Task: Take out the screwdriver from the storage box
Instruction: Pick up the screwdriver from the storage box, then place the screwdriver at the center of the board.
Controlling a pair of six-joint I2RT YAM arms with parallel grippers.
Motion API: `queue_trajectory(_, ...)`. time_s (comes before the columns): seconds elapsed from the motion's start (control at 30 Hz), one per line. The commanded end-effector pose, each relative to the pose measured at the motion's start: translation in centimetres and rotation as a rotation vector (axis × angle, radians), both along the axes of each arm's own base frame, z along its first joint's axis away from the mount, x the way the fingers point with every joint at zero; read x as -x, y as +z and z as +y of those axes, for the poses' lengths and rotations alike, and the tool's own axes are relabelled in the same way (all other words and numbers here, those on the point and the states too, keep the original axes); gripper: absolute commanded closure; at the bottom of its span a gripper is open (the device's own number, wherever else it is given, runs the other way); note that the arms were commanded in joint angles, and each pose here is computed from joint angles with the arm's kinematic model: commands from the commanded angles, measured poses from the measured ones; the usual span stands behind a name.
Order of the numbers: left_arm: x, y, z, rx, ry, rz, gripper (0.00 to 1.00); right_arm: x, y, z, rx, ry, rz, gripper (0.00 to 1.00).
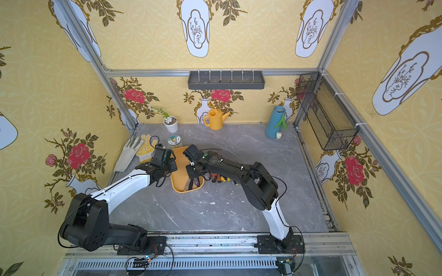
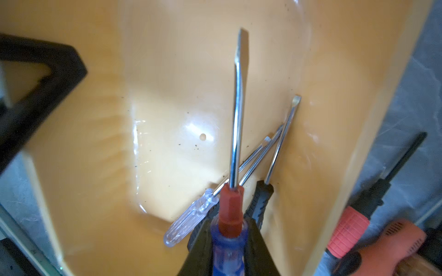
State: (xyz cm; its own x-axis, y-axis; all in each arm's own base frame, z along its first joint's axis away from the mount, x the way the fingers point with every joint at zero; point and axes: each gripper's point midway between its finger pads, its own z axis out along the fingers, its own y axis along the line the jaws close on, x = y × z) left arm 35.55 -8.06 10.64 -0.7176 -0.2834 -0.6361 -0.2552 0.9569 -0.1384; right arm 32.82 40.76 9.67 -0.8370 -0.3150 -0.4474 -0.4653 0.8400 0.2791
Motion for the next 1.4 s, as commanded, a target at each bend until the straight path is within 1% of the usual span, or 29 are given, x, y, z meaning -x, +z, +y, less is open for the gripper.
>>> queue_trajectory(0.0, -0.8, 0.5, -0.2, 0.011, 0.005, -0.035, 1.00, -0.9, 2.5, 0.6, -0.060, 0.014, -0.075, 1.00)
queue_trajectory(0.23, -0.8, 0.6, 0.0, 0.004, 0.009, -0.036, 1.00, -1.6, 5.1, -1.3, -0.080, -0.016, -0.123, 1.00)
queue_trajectory(0.37, -0.7, 0.6, 0.2, -0.010, 0.014, -0.036, 1.00, -2.2, 6.0, -3.6, -0.064, -0.062, -0.142, 1.00)
queue_trajectory(0.43, -0.7, 0.6, 0.3, -0.012, 0.015, -0.036, 1.00, -2.6, 5.8, -5.1, -0.043, -0.089, -0.129, 1.00)
queue_trajectory(0.7, -0.6, 0.6, 0.2, -0.009, 0.013, -0.035, 1.00, -3.7, 3.0, -13.4, 0.101, -0.207, -0.018, 1.00)
queue_trajectory(0.93, -0.6, 0.5, 0.1, -0.005, 0.009, -0.032, 1.00, -4.1, 1.5, -18.8, 0.171, -0.287, 0.032, 1.00)
queue_trajectory(1.13, -0.5, 0.4, 0.2, -0.006, 0.010, -0.030, 1.00, -3.8, -1.6, -20.6, 0.257, -0.284, 0.114, 1.00)
queue_trajectory(1.37, -0.7, 0.5, -0.1, -0.001, 0.004, -0.026, 1.00, -4.0, -4.3, -20.3, 0.273, -0.287, 0.174, 1.00)
